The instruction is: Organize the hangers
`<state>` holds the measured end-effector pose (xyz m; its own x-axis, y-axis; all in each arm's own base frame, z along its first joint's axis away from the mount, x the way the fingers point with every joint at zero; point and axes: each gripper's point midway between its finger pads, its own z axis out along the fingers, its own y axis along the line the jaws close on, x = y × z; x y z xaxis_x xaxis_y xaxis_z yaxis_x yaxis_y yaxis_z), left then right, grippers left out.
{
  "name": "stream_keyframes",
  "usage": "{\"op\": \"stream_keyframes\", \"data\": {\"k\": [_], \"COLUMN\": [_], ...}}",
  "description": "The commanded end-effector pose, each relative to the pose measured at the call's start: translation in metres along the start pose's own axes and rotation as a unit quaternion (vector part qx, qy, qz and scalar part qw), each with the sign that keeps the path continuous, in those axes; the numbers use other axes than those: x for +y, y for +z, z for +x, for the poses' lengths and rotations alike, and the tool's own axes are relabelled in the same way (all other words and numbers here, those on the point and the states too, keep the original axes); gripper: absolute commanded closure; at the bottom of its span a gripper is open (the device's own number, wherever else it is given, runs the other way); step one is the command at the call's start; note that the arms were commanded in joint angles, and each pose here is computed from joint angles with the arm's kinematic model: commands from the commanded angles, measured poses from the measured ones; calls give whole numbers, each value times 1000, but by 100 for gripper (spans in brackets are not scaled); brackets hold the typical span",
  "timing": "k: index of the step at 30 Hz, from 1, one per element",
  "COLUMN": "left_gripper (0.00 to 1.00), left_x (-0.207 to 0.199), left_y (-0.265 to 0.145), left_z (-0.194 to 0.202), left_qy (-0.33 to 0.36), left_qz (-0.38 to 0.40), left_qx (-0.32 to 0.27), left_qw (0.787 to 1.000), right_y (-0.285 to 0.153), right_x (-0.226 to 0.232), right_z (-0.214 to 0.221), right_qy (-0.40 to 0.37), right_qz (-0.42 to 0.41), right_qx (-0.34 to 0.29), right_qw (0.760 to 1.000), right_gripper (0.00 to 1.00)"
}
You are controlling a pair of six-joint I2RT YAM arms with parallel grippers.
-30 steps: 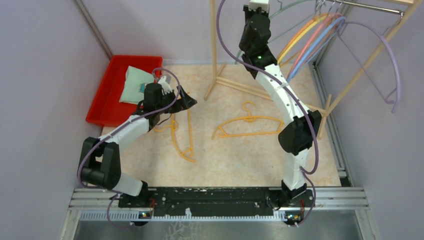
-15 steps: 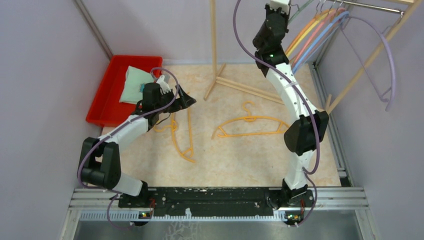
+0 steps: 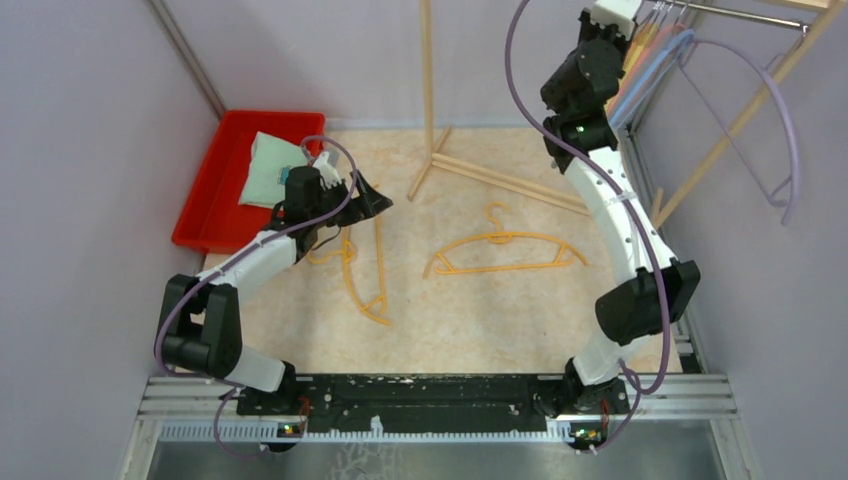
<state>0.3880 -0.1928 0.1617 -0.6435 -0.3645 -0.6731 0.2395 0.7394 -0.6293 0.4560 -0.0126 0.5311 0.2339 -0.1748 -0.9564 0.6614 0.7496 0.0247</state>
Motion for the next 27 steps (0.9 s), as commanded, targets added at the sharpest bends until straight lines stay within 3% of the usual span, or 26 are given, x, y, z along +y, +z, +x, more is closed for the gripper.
{"op": "stream_keyframes", "data": {"k": [1,12,23,27], "left_gripper": [6,6,6,6], "left_x": [-5,-2,1,2], "left_y": [-3,-7,-12,-11], "left_z": [-5,0,1,2], "left_qy": [4,-4,-1,-1], "left_qz": [15,11,6,6], "left_qx": [-11,-3,-2,0], "left_qw": [1000,1000,1000,1000], "right_y": [0,9,-1,-11], "right_x": [-52,-96,-94,-85], "right_z": [-32,-7,-18,-35], "right_qy": [30,-11,20,45], "right_qz": [47,82,25,-42], "right_qx": [-22,-1,-2,-12], "right_qw": [998,997,999,998], "right_gripper": [100,100,100,100]}}
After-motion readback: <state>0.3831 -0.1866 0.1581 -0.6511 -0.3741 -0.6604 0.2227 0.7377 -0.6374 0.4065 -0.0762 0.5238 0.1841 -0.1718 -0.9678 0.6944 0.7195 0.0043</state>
